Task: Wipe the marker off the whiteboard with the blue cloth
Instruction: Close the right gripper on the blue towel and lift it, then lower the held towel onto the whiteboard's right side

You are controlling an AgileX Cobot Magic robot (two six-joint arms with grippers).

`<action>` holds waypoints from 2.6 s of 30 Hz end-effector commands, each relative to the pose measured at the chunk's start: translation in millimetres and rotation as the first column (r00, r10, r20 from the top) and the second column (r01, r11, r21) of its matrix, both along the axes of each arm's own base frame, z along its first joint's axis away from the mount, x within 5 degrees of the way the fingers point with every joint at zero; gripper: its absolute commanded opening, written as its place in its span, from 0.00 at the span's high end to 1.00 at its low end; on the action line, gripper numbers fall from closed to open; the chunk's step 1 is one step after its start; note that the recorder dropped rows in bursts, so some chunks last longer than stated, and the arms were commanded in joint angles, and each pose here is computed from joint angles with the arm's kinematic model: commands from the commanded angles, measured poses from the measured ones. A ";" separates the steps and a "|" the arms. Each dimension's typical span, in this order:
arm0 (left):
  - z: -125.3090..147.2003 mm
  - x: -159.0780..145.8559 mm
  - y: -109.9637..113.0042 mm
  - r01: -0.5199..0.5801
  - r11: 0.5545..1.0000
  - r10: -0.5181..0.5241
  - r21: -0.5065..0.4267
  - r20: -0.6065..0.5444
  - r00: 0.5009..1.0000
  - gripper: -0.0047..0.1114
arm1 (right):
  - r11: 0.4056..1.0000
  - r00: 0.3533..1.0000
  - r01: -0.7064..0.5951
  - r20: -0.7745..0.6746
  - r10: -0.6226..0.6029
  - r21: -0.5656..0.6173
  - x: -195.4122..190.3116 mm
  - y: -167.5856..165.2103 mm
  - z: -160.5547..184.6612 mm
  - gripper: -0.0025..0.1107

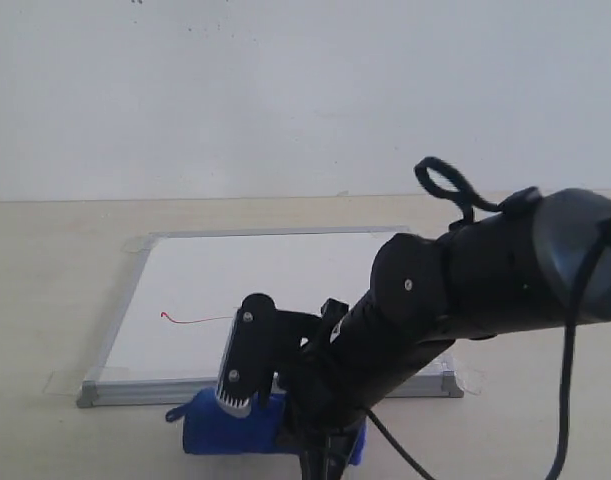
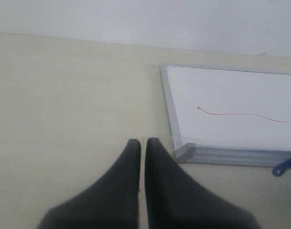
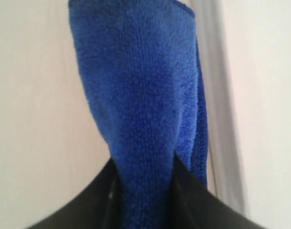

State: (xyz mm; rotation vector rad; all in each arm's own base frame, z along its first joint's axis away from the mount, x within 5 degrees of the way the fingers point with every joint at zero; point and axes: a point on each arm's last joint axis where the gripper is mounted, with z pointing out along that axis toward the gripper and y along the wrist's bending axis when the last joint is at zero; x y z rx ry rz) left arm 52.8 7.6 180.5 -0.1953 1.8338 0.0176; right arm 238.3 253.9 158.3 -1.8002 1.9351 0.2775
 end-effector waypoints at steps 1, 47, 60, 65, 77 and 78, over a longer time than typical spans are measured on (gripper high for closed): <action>0.7 0.0 -0.6 0.004 1.000 -0.003 -0.018 0.007 1.000 0.93 | 0.994 0.997 0.053 0.043 -0.057 0.090 -4.3 -4.4 37.0 0.98; 0.7 0.0 -0.6 0.004 1.000 -0.003 -0.018 0.007 1.000 0.93 | 0.661 0.660 0.750 -0.094 -0.745 0.021 166.5 -87.4 16.0 0.98; 0.7 0.0 -0.6 0.004 1.000 -0.003 -0.018 0.007 1.000 0.93 | 0.721 0.713 0.691 -0.118 -0.691 -0.051 155.0 -55.4 -19.6 0.98; 0.7 0.0 -0.6 0.004 1.000 -0.003 -0.018 0.007 1.000 0.93 | 0.768 0.758 0.638 -0.128 -0.640 -0.064 139.9 -29.7 -21.8 0.98; 0.7 0.0 -0.6 0.004 1.000 -0.003 -0.018 0.007 1.000 0.93 | 0.737 0.736 0.663 -0.069 -0.674 -0.132 151.4 -50.7 -39.8 0.98; 0.7 0.0 -0.6 0.004 1.000 -0.003 -0.018 0.007 1.000 0.93 | 0.720 0.722 0.678 -0.053 -0.690 -0.147 153.8 -56.2 -41.7 0.98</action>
